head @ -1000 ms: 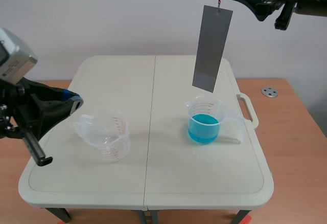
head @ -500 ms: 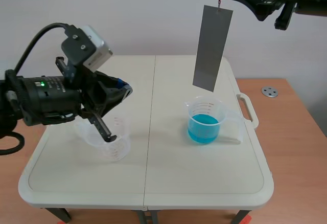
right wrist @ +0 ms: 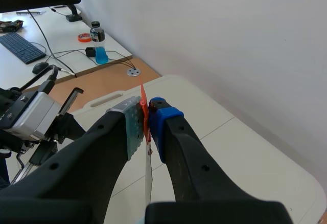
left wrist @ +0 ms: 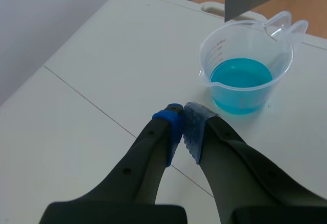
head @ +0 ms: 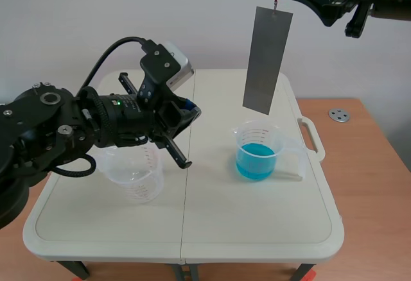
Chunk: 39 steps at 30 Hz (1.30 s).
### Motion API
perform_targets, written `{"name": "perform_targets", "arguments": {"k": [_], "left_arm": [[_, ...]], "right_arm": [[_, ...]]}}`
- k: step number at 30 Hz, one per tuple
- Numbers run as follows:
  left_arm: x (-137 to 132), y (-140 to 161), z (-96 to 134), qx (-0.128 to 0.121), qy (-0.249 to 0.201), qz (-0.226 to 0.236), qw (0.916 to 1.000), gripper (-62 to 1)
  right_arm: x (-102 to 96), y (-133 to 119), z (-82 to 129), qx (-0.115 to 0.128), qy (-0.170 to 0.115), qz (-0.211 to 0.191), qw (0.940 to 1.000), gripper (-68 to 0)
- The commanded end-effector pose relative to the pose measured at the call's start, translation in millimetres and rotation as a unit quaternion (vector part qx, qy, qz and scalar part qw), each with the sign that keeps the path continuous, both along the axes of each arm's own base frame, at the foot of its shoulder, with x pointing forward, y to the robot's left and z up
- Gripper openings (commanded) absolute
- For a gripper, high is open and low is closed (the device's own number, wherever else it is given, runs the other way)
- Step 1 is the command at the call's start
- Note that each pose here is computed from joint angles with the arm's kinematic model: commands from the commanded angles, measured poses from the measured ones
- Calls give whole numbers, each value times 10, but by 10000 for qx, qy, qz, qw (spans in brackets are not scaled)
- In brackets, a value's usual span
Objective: Hold the metal plate by the orange handle, dip it into the blue solution, take it out and point at it, then put the plate back in the beaker on the left.
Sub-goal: 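Point at the plate with the left hand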
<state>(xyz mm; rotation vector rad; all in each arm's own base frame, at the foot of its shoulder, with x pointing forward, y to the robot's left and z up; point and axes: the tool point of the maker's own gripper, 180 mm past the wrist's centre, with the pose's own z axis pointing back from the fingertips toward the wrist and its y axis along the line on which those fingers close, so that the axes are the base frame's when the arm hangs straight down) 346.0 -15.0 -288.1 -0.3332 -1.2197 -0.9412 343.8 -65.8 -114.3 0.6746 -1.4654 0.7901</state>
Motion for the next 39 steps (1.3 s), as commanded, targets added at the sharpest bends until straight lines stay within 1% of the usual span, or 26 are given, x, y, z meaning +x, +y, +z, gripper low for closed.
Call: {"name": "perform_targets", "arguments": {"k": [1,6,15,39], "left_arm": [[57,-64,147,-139,-189,-29,9997,-564],[94,-153,222,-203,-315,-67,9993,-564],[108,-263,284,-195,-465,-127,9986,-565],[108,-262,283,-171,-484,-134,9986,-565]], "right_arm": [[-23,9,147,71,-225,76,9997,-660],[-23,9,148,74,-226,77,9997,-660],[-23,9,148,74,-226,77,9997,-660],[-22,9,147,71,-226,76,9997,-660]]}}
